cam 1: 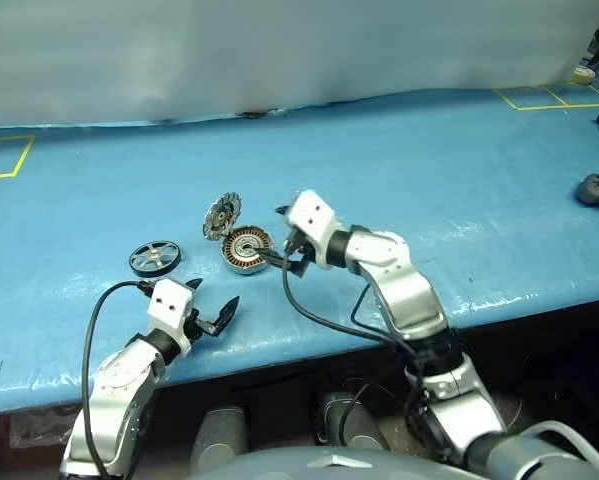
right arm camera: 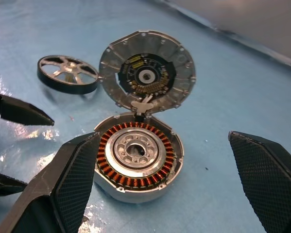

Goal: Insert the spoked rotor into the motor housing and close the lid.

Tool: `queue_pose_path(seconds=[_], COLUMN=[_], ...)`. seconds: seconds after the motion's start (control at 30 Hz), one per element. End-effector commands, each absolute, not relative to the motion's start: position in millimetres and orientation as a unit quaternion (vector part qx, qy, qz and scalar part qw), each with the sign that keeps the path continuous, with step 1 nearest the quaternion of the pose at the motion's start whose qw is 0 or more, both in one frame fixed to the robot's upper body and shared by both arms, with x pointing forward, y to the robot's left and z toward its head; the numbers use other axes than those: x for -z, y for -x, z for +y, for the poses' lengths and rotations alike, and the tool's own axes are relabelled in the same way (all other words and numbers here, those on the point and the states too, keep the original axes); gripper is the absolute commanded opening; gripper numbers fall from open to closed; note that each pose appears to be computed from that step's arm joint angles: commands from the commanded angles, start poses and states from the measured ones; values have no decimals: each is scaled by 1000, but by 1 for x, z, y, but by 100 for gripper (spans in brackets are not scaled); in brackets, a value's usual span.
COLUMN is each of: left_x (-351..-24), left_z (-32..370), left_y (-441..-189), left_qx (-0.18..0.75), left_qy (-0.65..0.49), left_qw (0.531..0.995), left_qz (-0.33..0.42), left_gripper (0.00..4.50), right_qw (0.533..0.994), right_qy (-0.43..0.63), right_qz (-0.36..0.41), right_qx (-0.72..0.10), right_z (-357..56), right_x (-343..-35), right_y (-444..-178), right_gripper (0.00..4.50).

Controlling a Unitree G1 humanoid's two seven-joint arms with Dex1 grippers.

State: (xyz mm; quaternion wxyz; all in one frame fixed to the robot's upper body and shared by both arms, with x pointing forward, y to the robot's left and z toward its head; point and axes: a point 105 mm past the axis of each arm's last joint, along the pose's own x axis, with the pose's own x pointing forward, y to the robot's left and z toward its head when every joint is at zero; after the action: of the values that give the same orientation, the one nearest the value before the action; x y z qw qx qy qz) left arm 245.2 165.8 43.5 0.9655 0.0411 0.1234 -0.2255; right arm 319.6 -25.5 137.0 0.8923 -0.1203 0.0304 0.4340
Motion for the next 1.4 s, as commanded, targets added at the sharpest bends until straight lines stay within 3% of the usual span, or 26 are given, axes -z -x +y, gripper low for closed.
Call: queue_pose_path(seconds=[0.03,0.2,0.43,0.7,0.83,1.0,1.17,1.4], left_x=[-57,-57,-58,-58,-60,-56,-53,-45], left_z=[162,160,158,158,159,158,160,167], left_y=[-245,-247,-251,-251,-252,-244,-236,-219], left_qx=[234,245,247,243,237,225,199,169], left_qy=[-42,-42,-45,-44,-43,-35,-23,-20], left_qw=[966,963,963,964,966,969,976,981], left_qz=[100,102,99,100,92,92,85,94], left_gripper=[450,450,450,450,450,450,450,450], right_qw=[925,935,917,792,687,579,508,481], right_qy=[70,67,100,283,349,432,520,598], right_qz=[9,35,22,32,51,103,178,208], right_qx=[-373,-345,-387,-540,-635,-684,-663,-606], right_z=[-46,-62,-46,-13,3,11,9,7], right_x=[-152,-138,-140,-129,-127,-126,-127,-132], right_y=[-315,-306,-301,-294,-295,-320,-357,-386], right_gripper=[446,446,446,446,446,446,446,446])
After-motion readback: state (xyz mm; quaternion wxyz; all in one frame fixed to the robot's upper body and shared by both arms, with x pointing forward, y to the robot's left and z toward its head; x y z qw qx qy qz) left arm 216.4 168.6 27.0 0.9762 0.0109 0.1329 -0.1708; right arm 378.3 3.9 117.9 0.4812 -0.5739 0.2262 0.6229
